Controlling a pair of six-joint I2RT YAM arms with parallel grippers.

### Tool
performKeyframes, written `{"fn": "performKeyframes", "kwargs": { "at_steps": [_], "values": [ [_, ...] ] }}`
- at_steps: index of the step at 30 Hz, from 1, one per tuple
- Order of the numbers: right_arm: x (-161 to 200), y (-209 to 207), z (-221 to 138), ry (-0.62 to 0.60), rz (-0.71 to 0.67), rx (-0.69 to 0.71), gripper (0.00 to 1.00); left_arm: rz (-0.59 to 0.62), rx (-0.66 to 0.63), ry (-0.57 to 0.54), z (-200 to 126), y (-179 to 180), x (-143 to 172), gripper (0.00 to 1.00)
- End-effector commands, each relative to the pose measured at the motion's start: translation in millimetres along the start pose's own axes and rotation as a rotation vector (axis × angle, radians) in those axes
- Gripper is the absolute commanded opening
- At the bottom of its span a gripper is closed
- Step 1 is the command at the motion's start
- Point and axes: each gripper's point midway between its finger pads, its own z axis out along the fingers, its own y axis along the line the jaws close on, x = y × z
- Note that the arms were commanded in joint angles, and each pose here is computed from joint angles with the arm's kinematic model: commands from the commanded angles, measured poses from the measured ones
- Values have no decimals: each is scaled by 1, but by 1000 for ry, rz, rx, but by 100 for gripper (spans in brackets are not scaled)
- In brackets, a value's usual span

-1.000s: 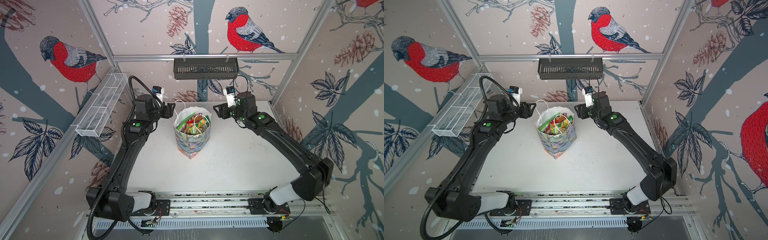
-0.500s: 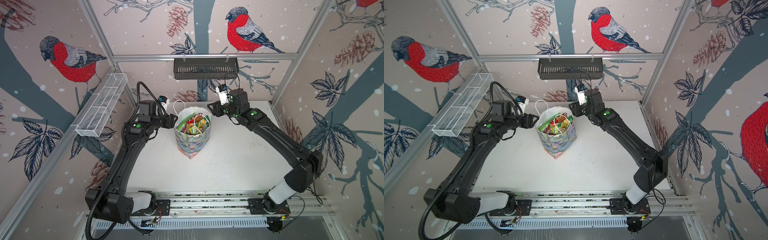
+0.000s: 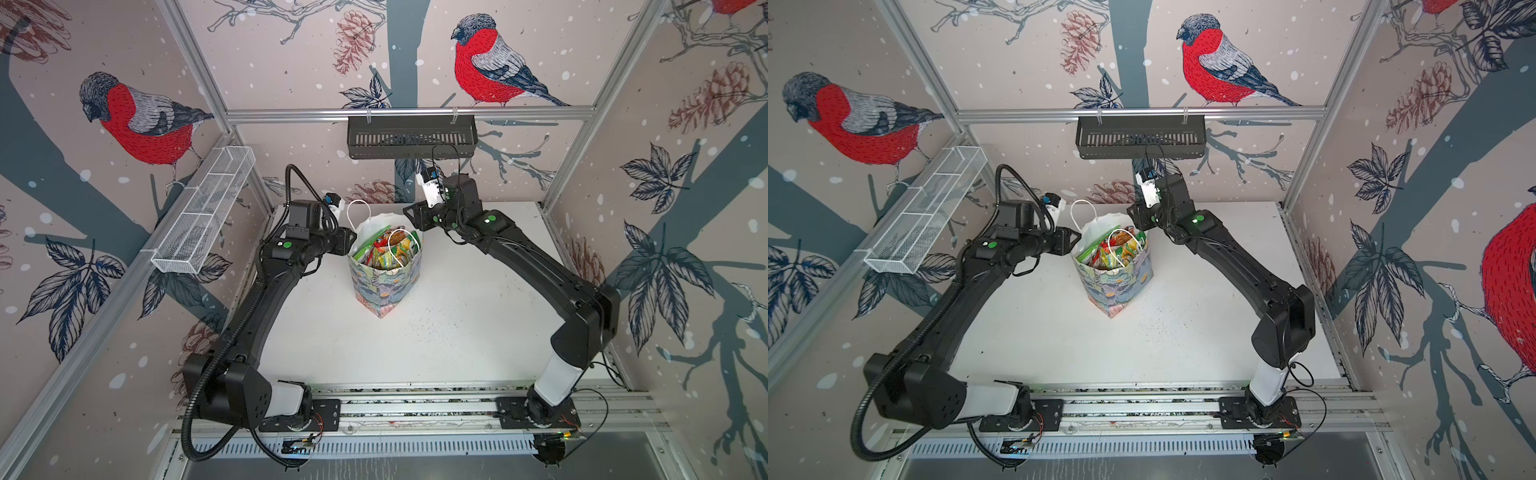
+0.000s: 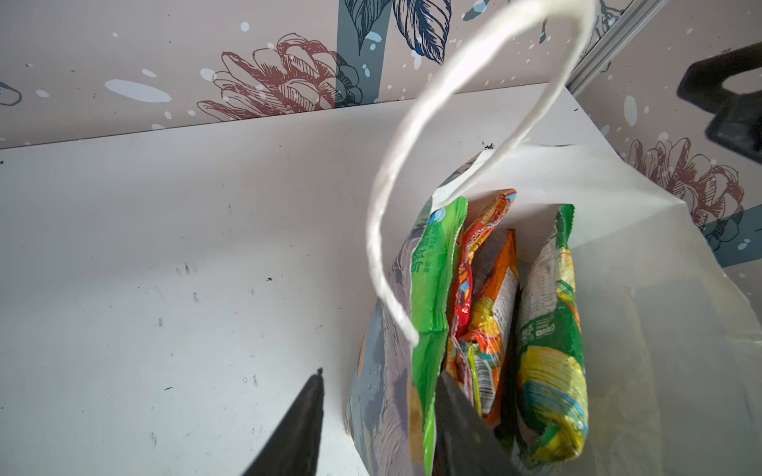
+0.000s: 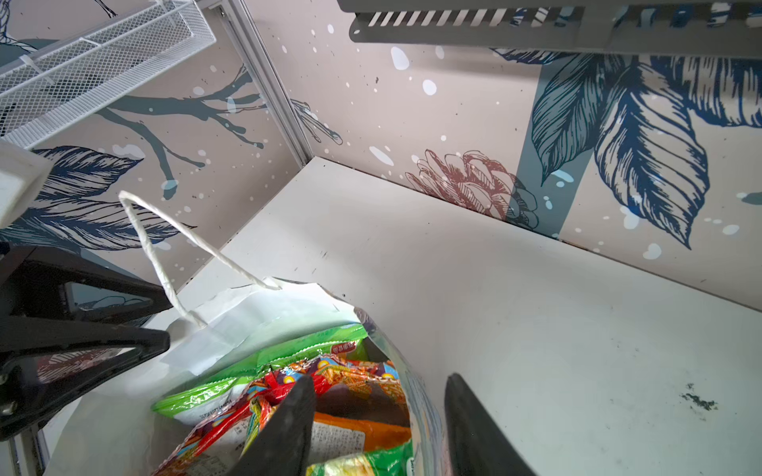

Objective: Take the snacks out of the paper bag
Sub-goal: Pick up the paper bag at the center of the table.

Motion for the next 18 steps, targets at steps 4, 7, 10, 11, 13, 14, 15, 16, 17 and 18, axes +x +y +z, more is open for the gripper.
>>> {"fn": "performKeyframes", "kwargs": {
  "at_steps": [4, 7, 10, 11, 13, 14, 15, 16, 17, 18],
  "values": [
    [0, 10, 3, 11, -20, -27, 52, 25, 15, -2, 7, -5, -9, 36],
    [1, 12, 5, 21, -27, -30, 52, 44, 28, -19, 7, -12, -16, 37],
    [3, 15, 5, 36, -35, -38, 52, 71, 26, -4, 12, -18, -19, 36],
    [3, 17, 4, 38, -39, -42, 52, 78, 15, 9, 14, -17, -19, 35],
    [4, 22, 2, 43, -49, -54, 52, 89, -4, 44, 21, -15, -15, 32],
    [4, 24, 1, 44, -53, -60, 52, 94, -17, 61, 24, -14, -13, 31],
    [4, 25, 0, 47, -57, -64, 52, 98, -29, 78, 27, -12, -11, 30],
    [5, 28, -1, 52, -63, -73, 52, 102, -38, 97, 30, -11, -8, 28],
    [6, 30, -1, 57, -68, -79, 52, 103, -50, 113, 33, -10, -5, 27],
    [7, 30, -1, 64, -70, -81, 52, 105, -56, 124, 34, -10, -3, 25]
  ]
}}
